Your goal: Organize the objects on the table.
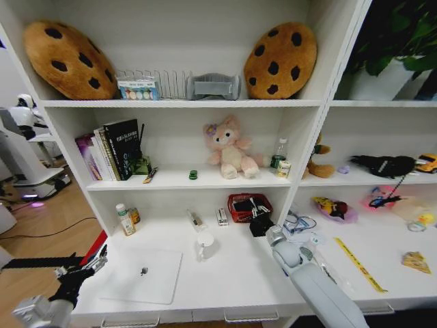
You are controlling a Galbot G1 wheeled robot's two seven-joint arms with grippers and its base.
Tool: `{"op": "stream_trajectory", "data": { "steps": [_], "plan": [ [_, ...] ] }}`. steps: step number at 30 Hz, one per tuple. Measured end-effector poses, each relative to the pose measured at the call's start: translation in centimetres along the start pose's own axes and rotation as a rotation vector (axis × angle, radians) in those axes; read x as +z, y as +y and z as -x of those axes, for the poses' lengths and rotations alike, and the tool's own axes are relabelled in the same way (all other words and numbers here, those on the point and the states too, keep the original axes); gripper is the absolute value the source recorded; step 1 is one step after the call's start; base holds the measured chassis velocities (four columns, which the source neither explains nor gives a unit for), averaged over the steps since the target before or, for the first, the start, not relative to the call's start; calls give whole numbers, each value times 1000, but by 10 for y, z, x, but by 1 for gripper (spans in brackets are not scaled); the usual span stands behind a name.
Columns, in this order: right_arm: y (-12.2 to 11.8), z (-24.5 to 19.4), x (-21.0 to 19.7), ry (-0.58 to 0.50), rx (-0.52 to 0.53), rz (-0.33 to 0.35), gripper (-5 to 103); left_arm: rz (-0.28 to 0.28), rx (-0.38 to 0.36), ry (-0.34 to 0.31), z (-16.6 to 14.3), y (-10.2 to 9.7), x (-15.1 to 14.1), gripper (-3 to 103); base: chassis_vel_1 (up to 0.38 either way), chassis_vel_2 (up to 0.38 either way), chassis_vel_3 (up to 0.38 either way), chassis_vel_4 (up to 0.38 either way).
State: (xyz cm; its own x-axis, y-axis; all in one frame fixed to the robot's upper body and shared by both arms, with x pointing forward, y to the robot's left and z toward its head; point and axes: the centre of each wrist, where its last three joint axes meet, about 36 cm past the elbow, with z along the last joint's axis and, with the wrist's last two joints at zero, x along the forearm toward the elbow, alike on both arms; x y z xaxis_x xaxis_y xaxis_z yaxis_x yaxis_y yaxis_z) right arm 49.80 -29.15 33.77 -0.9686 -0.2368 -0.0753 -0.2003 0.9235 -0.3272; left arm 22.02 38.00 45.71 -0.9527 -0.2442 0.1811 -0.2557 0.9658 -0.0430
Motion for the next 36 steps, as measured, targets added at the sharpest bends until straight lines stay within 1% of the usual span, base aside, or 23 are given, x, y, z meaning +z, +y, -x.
{"op": "stream_trajectory", "data": {
  "steps": [5, 7, 8, 10, 11, 13, 14, 16, 17, 19, 20, 22, 23, 24, 25, 27, 28, 29, 30, 32, 33, 35, 36],
  "plan": [
    [-2, 3, 4, -2, 6, 5, 9, 0, 0, 0, 0, 0, 0, 100, 0, 0, 0, 0],
    [-4, -2, 5, 5, 8, 9, 19, 0, 0, 0, 0, 0, 0, 100, 0, 0, 0, 0],
    [-4, -2, 5, 5, 8, 9, 19, 0, 0, 0, 0, 0, 0, 100, 0, 0, 0, 0],
    [-4, -14, 6, 19, 2, 15, 29, 0, 0, 0, 0, 0, 0, 100, 0, 0, 0, 0],
    [-4, -14, 6, 19, 2, 15, 29, 0, 0, 0, 0, 0, 0, 100, 0, 0, 0, 0],
    [-4, -23, 6, 27, 0, 22, 40, 0, 0, 0, 0, 0, 0, 100, 0, 0, 0, 0],
    [-4, -23, 6, 27, 0, 22, 40, 0, 0, 0, 0, 0, 0, 100, 0, 0, 0, 0],
    [-6, -31, 2, 31, 2, 27, 51, 0, 0, 0, 0, 0, 0, 100, 0, 0, 0, 0],
    [-6, -31, 2, 31, 2, 27, 51, 0, 0, 0, 0, 0, 0, 100, 0, 0, 0, 0],
    [-4, -41, -16, 30, 9, 60, 61, 0, 0, 0, 0, 0, 0, 100, 0, 0, 0, 0],
    [-4, -41, -16, 30, 9, 60, 61, 0, 0, 0, 0, 0, 0, 100, 0, 0, 0, 0],
    [1, -58, -44, 45, 9, 117, 73, 0, 0, 0, 0, 0, 0, 100, 0, 0, 0, 0],
    [1, -58, -44, 45, 9, 117, 73, 0, 0, 0, 0, 0, 0, 100, 0, 0, 0, 0],
    [3, -68, -56, 64, 10, 138, 83, 0, 0, 0, 0, 0, 0, 100, 0, 0, 0, 0],
    [3, -68, -56, 64, 10, 138, 83, 0, 0, 0, 0, 0, 0, 100, 0, 0, 0, 0],
    [8, -91, -77, 125, 15, 171, 94, 0, 0, 0, 0, 0, 0, 100, 0, 0, 0, 0],
    [8, -91, -77, 125, 15, 171, 94, 0, 0, 0, 0, 0, 0, 100, 0, 0, 0, 0],
    [11, -103, -85, 173, 19, 188, 97, 0, 0, 0, 0, 0, 0, 100, 0, 0, 0, 0],
    [11, -103, -85, 173, 19, 188, 97, 0, 0, 0, 0, 0, 0, 100, 0, 0, 0, 0],
    [15, -123, -96, 261, 37, 223, 100, 0, 0, 0, 0, 0, 0, 100, 0, 0, 0, 0],
    [15, -123, -96, 261, 37, 223, 100, 0, 0, 0, 0, 0, 0, 100, 0, 0, 0, 0],
    [19, -132, -99, 363, 68, 253, 100, 0, 0, 0, 0, 0, 0, 100, 0, 0, 0, 0],
    [19, -132, -99, 363, 68, 253, 100, 0, 0, 0, 0, 0, 0, 100, 0, 0, 0, 0]
  ]
}}
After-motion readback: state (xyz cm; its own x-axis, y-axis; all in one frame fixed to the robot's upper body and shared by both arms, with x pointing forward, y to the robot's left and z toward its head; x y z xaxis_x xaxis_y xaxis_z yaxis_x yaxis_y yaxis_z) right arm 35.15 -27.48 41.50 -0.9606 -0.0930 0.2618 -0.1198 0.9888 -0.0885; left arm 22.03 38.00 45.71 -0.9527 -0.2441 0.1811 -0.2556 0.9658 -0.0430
